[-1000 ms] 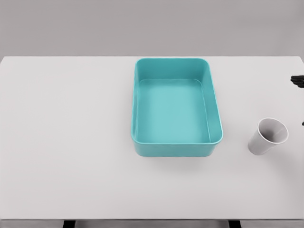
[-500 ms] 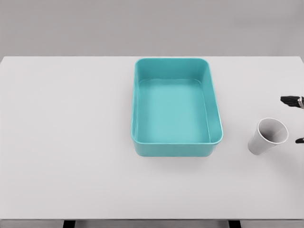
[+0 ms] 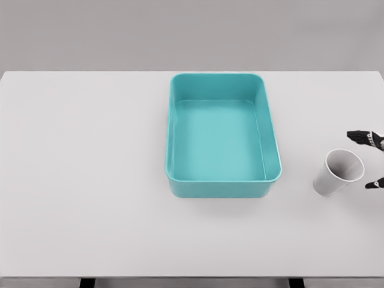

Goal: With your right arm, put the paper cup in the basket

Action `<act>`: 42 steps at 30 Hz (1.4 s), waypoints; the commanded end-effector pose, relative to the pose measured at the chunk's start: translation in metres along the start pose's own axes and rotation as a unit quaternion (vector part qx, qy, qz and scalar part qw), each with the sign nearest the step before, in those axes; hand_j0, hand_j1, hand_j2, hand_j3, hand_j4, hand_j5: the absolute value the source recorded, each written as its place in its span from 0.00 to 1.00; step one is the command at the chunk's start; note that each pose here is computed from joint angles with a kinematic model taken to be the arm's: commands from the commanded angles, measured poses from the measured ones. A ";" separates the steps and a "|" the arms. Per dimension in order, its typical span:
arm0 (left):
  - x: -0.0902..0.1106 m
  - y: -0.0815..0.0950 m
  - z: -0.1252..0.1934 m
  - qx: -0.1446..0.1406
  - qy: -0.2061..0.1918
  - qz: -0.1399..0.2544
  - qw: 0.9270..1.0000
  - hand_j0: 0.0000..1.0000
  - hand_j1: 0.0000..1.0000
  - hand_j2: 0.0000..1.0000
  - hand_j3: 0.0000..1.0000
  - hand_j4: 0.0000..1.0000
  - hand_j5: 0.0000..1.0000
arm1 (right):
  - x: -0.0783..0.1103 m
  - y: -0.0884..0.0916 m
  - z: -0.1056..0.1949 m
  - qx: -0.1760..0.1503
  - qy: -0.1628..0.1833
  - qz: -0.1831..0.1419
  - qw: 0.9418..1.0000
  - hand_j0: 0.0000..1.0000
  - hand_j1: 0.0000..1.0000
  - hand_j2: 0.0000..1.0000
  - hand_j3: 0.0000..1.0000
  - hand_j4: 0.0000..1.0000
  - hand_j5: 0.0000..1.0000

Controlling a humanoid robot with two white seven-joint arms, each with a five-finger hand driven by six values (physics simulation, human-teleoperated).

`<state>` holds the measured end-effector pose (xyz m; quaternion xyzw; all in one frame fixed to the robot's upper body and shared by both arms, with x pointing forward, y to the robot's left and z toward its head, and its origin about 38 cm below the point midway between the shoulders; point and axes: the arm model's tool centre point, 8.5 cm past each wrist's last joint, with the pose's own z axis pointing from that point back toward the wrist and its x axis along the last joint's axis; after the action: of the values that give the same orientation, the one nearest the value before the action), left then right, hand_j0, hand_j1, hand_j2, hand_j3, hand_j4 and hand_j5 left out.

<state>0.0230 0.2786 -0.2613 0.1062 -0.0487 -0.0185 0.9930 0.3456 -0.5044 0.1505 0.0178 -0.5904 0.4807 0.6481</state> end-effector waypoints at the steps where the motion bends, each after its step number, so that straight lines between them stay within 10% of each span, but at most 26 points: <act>1: 0.000 0.000 0.000 0.000 0.000 0.000 1.000 1.00 1.00 1.00 1.00 1.00 1.00 | -0.001 0.003 -0.002 0.001 -0.002 -0.006 1.000 1.00 1.00 1.00 1.00 1.00 1.00; 42: 0.000 0.000 0.000 0.000 0.000 0.000 1.000 1.00 1.00 1.00 1.00 1.00 1.00 | 0.015 0.029 -0.031 0.041 -0.042 -0.007 0.998 1.00 1.00 1.00 1.00 1.00 1.00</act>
<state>0.0230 0.2786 -0.2613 0.1062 -0.0486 -0.0185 0.9930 0.3468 -0.4652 0.1336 0.0639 -0.5923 0.4996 0.6289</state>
